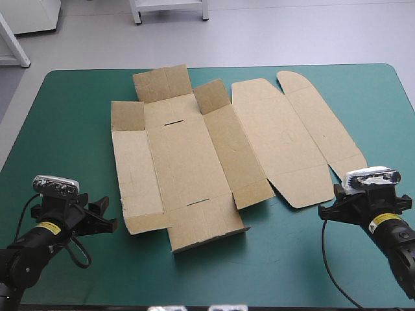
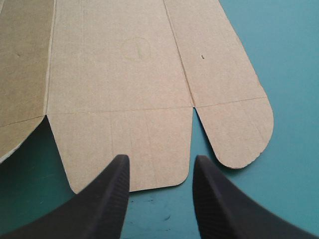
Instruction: Fold the box
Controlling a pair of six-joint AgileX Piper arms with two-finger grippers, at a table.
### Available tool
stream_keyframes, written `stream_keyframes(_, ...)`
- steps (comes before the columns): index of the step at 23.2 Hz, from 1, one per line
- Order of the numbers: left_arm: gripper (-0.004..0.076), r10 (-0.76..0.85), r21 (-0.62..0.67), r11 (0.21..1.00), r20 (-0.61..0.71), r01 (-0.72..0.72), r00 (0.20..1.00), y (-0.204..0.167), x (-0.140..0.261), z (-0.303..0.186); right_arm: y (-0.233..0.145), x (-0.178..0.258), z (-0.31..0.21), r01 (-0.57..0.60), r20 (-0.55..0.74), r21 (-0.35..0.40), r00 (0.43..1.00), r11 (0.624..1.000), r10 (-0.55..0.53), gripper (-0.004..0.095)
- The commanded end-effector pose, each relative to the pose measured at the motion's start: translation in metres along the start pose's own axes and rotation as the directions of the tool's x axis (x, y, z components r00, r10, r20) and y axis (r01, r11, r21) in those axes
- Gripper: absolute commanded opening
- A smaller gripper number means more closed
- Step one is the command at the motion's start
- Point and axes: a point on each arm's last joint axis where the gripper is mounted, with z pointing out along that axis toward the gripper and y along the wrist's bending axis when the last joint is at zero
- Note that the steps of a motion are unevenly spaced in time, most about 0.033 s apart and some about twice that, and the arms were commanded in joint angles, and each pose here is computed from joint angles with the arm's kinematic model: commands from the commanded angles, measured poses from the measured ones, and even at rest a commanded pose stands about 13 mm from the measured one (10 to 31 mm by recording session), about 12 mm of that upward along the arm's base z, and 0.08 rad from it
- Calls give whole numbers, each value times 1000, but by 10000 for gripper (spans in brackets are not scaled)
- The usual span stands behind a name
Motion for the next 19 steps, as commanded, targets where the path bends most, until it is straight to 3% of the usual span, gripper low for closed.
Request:
stream_keyframes(1, 357, -11, -1, 1000, 80, 11, 997, 0, -12, -5, 0, -15, -5, 9, 97, -3, 995, 1000, -9, 377)
stream_keyframes(14, 363, -70, 4, 998, 72, 70, 995, 0, -17, -3, 0, -15, -4, 5, 93, -2, 996, 1000, -5, 378)
stream_keyframes(19, 416, -157, -3, 987, 106, 158, 982, 6, -55, 14, -1, -34, -4, -9, 84, 3, 996, 1000, 8, 449)
